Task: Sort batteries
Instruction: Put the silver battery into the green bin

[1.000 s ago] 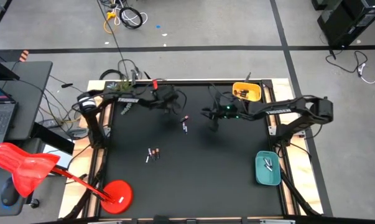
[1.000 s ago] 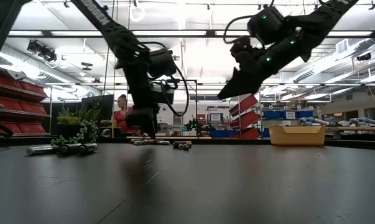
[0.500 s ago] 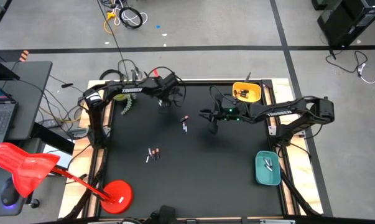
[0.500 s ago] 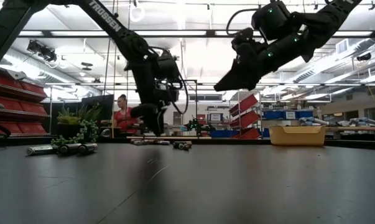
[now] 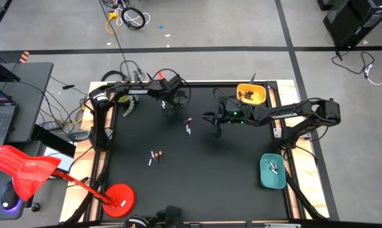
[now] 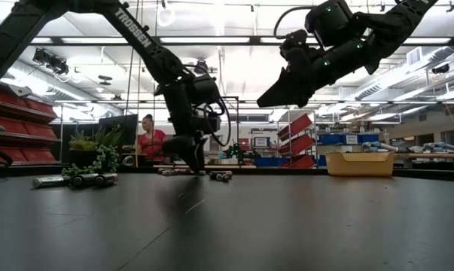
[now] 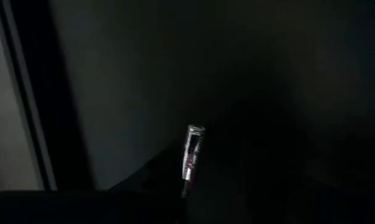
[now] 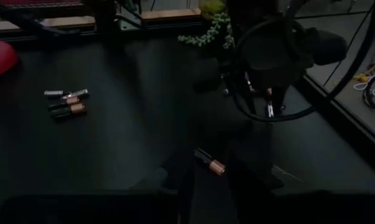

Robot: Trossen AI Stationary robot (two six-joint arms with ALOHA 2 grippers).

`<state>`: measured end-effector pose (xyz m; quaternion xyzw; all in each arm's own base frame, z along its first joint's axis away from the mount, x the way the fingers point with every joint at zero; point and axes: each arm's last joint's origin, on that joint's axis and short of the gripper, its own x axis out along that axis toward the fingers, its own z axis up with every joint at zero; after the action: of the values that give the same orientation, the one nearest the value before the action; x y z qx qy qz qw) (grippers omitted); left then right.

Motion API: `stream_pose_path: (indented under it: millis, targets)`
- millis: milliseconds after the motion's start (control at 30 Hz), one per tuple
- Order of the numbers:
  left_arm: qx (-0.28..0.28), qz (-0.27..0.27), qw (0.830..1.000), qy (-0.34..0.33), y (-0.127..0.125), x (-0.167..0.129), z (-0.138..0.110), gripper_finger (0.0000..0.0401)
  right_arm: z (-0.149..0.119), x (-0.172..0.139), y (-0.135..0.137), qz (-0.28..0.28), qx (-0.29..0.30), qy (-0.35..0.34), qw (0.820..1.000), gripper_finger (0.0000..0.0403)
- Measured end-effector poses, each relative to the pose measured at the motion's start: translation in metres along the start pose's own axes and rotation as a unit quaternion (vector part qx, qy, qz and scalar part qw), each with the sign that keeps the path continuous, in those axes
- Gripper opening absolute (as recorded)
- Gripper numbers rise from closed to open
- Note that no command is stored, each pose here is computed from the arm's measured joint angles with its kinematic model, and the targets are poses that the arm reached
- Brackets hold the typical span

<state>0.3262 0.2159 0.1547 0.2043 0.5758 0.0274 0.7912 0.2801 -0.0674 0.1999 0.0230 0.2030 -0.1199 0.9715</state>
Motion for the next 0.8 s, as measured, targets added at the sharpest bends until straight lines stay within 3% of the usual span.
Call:
stream_pose_path:
  millis: [467, 800]
  targets:
    - [-0.053, -0.059, 0.997, -0.017, 0.003, 0.013, -0.013, 0.0156, 0.002, 0.000, 0.008, 0.012, -0.006, -0.011, 1.000, 0.0095]
    - [-0.070, -0.056, 0.996, 0.010, -0.010, 0.013, -0.003, 0.0156, 0.002, 0.000, 0.008, 0.013, -0.001, -0.011, 1.000, 0.0094]
